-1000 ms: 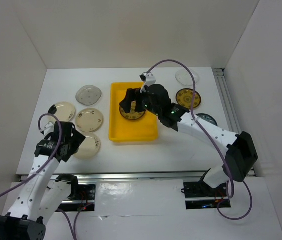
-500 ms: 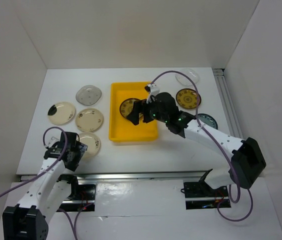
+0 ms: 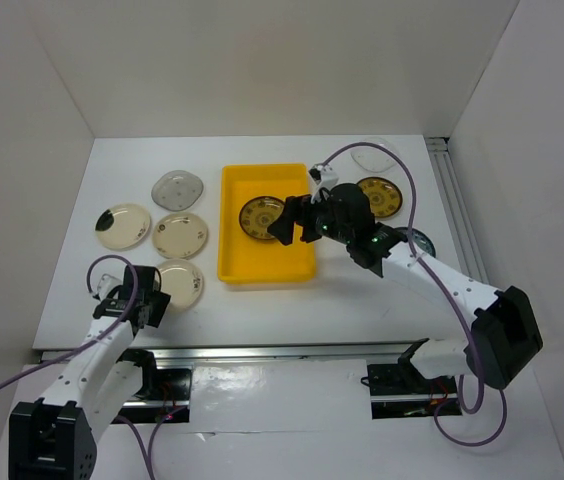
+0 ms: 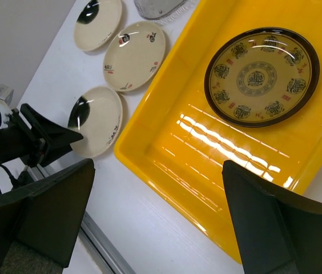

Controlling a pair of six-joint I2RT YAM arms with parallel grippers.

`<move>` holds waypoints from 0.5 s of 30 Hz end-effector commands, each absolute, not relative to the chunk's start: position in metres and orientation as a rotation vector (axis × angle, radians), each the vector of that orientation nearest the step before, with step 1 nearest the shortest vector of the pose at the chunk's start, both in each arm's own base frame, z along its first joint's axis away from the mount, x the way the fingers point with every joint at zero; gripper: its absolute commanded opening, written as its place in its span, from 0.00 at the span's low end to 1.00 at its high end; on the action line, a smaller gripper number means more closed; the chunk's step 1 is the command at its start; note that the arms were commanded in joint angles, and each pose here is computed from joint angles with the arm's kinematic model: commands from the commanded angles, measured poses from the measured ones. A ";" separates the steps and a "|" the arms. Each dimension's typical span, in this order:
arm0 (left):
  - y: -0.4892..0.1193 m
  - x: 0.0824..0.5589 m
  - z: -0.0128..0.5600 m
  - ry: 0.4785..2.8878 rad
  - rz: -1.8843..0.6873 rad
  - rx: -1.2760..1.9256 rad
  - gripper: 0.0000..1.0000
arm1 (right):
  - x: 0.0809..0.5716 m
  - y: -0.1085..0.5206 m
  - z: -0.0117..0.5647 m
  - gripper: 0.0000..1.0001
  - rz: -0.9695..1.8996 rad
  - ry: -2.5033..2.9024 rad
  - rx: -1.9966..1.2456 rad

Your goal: Place the plates into the plastic bin on the countertop

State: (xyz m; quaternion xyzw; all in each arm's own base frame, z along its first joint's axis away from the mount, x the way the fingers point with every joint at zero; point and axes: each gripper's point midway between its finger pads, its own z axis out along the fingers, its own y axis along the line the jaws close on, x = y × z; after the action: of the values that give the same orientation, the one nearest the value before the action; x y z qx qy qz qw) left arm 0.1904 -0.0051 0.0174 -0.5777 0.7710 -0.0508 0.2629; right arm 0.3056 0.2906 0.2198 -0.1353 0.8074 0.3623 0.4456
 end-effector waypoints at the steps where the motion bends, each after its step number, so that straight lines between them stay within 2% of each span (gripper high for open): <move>1: -0.002 0.171 -0.003 2.130 -0.063 -1.614 0.46 | 0.305 0.287 0.252 1.00 0.941 1.898 -0.317; 3: -0.002 0.169 -0.004 2.130 -0.058 -1.627 0.45 | 0.306 0.283 0.256 1.00 0.943 1.890 -0.298; 5: -0.002 0.166 -0.006 2.136 -0.045 -1.643 0.39 | 0.309 0.280 0.256 1.00 0.942 1.892 -0.279; 6: -0.002 0.164 -0.007 2.143 -0.036 -1.646 0.32 | 0.307 0.278 0.256 1.00 0.942 1.891 -0.279; 8: -0.002 0.164 -0.007 2.144 -0.036 -1.646 0.27 | 0.308 0.275 0.261 1.00 0.946 1.882 -0.260; 9: -0.002 0.159 -0.010 2.150 -0.021 -1.662 0.17 | 0.307 0.274 0.264 1.00 0.949 1.873 -0.260; 10: -0.002 0.157 -0.012 2.157 -0.013 -1.666 0.11 | 0.307 0.274 0.264 1.00 0.949 1.873 -0.260; 13: -0.004 0.154 -0.015 2.164 -0.018 -1.681 0.00 | 0.307 0.269 0.272 1.00 0.947 1.850 -0.251; 15: -0.006 0.153 -0.013 2.164 -0.038 -1.680 0.00 | 0.309 0.266 0.270 1.00 0.938 1.862 -0.242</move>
State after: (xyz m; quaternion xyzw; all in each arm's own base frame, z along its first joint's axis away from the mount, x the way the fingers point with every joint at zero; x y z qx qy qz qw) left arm 0.1988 -0.0087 0.0157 -0.6032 0.7485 -0.0736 0.2654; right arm 0.3081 0.2691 0.2478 -0.1008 0.7911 0.3742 0.4733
